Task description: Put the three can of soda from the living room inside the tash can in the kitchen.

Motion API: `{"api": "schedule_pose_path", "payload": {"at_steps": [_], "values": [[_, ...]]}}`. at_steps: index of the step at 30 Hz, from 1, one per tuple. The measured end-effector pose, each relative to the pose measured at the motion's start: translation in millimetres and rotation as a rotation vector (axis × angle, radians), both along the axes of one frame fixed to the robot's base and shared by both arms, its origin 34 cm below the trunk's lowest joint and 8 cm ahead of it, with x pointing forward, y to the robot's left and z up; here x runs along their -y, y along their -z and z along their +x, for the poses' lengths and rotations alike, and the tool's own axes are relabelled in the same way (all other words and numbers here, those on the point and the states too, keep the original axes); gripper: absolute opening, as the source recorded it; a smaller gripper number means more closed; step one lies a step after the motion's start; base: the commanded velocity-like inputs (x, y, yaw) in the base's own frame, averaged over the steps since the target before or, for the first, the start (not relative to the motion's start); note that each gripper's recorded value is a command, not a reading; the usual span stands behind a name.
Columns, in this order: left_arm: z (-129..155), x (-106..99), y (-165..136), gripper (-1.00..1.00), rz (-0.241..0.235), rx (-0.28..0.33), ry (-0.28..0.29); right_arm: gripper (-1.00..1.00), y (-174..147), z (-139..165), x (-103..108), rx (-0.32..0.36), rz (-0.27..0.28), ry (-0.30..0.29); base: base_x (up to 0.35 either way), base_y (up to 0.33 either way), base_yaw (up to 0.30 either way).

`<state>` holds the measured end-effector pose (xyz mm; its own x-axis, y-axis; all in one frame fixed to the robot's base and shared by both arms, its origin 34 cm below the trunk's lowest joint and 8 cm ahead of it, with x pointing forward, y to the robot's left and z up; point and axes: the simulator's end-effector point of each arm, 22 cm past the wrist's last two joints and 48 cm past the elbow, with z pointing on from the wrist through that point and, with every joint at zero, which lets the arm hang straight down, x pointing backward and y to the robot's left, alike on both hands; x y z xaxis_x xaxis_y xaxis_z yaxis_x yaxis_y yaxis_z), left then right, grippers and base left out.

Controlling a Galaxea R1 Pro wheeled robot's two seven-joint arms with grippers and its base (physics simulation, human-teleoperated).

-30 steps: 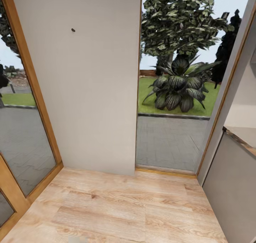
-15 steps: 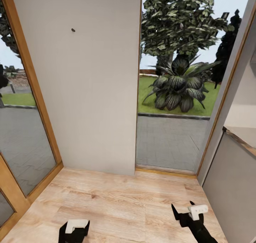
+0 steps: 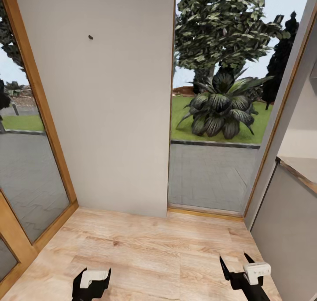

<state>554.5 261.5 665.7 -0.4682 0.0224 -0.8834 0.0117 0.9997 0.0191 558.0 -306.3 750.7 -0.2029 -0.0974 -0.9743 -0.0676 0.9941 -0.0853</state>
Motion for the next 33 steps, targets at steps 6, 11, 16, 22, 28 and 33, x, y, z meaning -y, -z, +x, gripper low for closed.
{"api": "schedule_pose_path", "payload": {"at_steps": [6,11,16,22,28,33], "values": [[-11,-1,17,1.0,-0.001,-0.04,-0.003,1.0,1,-3,0,0.001,-0.001,0.0,0.0,0.0,0.0],[-16,-1,24,1.0,-0.002,-0.06,-0.004,1.0,3,-4,1,-0.003,0.001,0.003,0.0,0.0,0.0],[-17,-2,26,1.0,0.0,-0.065,-0.005,1.0,5,-5,0,-0.007,0.004,0.003,0.0,0.0,0.0],[-17,-2,27,1.0,0.001,-0.068,-0.006,1.0,7,-5,-2,-0.01,0.008,0.004,0.0,0.0,0.0],[-17,-2,27,1.0,0.0,-0.068,-0.006,1.0,8,-6,-3,-0.013,0.01,0.004,0.0,0.0,0.0],[-15,-1,24,1.0,-0.002,-0.059,-0.005,1.0,10,-6,-3,-0.019,0.012,0.007,0.0,0.0,0.0]]}}
